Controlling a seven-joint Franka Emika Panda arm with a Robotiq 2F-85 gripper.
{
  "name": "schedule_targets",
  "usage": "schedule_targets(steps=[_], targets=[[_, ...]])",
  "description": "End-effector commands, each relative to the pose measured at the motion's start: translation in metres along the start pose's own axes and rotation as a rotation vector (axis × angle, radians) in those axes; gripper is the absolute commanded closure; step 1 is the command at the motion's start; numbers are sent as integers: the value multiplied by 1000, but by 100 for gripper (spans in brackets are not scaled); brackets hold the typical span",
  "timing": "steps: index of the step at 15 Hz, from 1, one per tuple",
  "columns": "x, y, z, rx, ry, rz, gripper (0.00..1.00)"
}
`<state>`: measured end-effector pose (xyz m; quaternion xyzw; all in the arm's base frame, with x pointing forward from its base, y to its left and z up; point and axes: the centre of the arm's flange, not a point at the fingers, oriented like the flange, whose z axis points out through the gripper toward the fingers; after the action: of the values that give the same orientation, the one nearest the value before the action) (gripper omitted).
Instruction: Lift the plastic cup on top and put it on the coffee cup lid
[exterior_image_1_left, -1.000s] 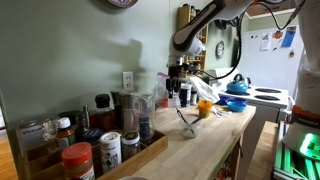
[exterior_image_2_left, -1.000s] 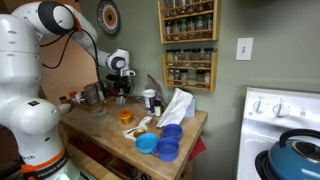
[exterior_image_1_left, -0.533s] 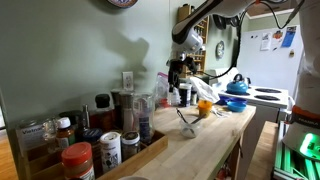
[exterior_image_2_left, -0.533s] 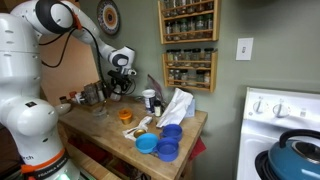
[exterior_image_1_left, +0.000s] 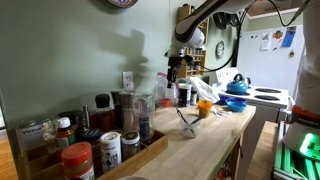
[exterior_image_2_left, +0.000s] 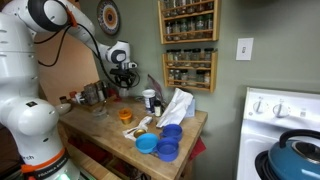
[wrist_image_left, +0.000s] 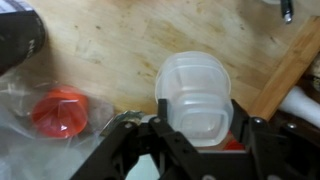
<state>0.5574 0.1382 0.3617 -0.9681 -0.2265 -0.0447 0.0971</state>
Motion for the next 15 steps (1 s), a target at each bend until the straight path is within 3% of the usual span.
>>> schedule_targets(steps=[1, 5, 6, 7, 8, 10, 11, 15], targets=[[-11, -3, -14, -162, 122, 14, 66], [-19, 0, -57, -253, 295, 156, 66], [-21, 2, -66, -258, 283, 208, 66], [-19, 2, -62, -186, 205, 176, 66], [-5, 9, -57, -212, 262, 157, 41], [-10, 6, -61, -202, 227, 164, 41], [-11, 6, -69, -193, 257, 174, 66], [-24, 24, -134, -348, 415, 263, 66]])
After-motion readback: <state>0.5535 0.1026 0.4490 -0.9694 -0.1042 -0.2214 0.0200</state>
